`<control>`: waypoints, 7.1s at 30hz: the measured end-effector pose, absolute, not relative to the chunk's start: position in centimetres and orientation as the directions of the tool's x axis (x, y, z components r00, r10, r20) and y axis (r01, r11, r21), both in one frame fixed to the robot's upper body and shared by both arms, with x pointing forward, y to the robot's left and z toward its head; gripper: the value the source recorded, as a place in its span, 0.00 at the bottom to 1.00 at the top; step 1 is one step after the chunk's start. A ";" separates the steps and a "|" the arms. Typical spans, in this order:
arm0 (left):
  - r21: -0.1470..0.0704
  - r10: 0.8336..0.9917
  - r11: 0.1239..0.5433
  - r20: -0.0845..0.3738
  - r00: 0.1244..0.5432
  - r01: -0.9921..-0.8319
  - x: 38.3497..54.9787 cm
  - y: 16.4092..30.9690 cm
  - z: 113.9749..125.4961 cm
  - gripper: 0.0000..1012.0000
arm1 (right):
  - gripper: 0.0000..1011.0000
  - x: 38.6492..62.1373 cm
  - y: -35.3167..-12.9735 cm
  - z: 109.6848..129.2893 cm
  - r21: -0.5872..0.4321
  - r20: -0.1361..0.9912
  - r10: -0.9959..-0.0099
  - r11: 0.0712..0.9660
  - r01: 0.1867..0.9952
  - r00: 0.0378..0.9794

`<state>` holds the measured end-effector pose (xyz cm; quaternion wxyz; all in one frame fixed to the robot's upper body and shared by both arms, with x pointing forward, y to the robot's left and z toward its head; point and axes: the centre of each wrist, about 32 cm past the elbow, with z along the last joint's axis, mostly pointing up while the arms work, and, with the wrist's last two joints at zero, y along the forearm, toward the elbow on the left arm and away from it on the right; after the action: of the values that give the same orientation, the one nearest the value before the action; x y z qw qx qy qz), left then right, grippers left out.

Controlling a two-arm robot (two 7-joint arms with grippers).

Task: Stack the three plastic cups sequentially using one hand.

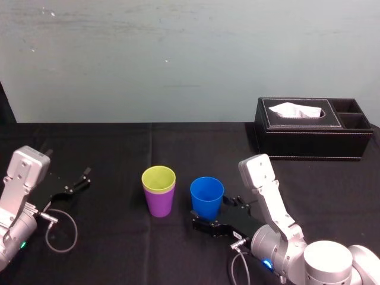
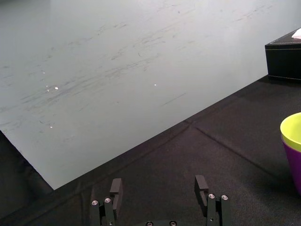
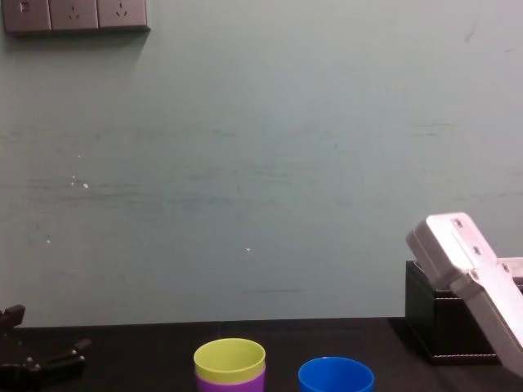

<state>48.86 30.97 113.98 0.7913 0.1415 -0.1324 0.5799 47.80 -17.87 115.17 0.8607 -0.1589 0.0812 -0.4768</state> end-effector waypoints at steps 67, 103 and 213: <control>0.070 0.880 0.287 0.374 0.292 -0.955 48.9 31.0 114.0 0.99 | 0.68 48.5 -17.4 114.1 -0.338 0.045 -0.850 0.481 0.809 0.525; 0.070 0.880 0.287 0.374 0.292 -0.955 48.9 31.0 114.0 0.99 | 0.68 50.4 -17.8 124.8 -0.278 0.038 -0.766 0.608 0.744 0.641; 0.070 0.880 0.287 0.374 0.292 -0.955 48.9 31.0 114.0 0.99 | 0.68 54.0 -13.3 122.2 -0.296 0.066 -0.678 0.687 0.664 0.732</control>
<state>48.86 30.97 113.98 0.7913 0.1415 -0.1325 0.5799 54.00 -13.32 122.17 0.9182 -0.1512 0.0244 -0.3653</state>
